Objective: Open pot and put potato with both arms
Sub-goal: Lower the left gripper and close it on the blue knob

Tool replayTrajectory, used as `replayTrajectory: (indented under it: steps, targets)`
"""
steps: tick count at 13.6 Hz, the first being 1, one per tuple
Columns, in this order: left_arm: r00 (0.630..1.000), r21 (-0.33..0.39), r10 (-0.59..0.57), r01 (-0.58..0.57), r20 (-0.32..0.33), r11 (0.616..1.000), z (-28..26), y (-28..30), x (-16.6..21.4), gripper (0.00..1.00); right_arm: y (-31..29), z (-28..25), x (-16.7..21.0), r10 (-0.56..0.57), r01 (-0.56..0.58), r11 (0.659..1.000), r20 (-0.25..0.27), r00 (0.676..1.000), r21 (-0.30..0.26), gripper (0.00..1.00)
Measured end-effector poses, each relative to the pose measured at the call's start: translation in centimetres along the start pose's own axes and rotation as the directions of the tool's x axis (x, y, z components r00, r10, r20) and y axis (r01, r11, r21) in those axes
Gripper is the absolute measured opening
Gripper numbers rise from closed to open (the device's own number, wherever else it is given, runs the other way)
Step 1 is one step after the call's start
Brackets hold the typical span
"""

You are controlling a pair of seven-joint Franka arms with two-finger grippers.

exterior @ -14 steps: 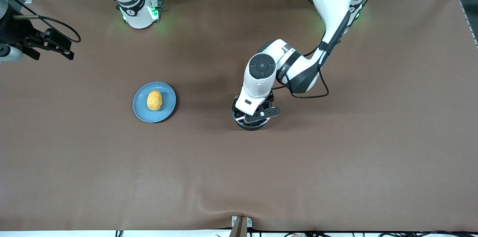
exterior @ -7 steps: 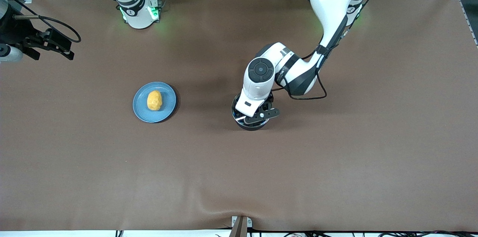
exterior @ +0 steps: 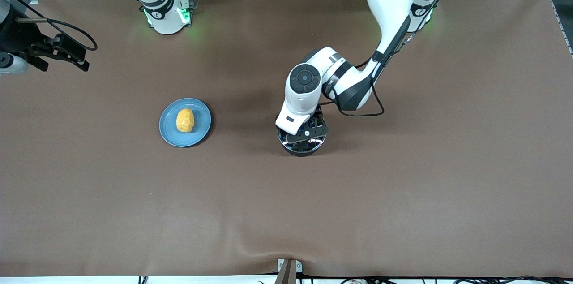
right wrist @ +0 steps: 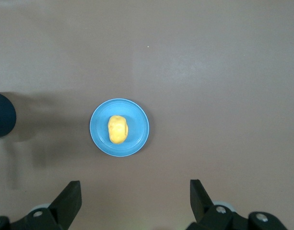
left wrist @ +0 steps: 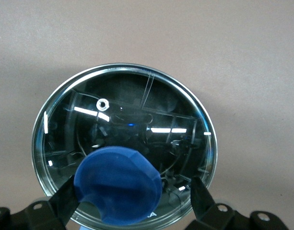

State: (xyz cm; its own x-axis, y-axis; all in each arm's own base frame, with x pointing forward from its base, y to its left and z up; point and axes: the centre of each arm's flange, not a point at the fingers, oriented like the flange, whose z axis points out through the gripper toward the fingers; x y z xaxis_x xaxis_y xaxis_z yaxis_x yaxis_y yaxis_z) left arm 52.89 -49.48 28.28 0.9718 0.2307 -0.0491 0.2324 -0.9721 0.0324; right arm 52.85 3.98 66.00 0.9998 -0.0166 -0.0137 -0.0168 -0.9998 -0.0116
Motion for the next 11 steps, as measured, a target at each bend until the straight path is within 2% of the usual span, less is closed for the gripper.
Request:
replayTrajectory:
  steps: [6,8,11]
  targets:
    - [1.0,0.013,-0.009,0.009,0.003,1.0,0.31,-0.51,0.5,0.99,0.0,0.0,0.0,0.0,0.0,1.0,0.0,1.0,0.0,1.0]
    - [1.0,0.014,-0.01,0.01,0.003,1.0,0.32,-0.54,0.53,0.93,0.0,0.0,0.0,0.0,0.0,1.0,0.0,1.0,0.0,1.0]
    - [1.0,0.027,-0.011,0.01,0.011,1.0,0.52,-0.72,0.47,0.62,-0.03,0.0,-0.01,0.0,0.0,1.0,0.001,1.0,0.002,1.0]
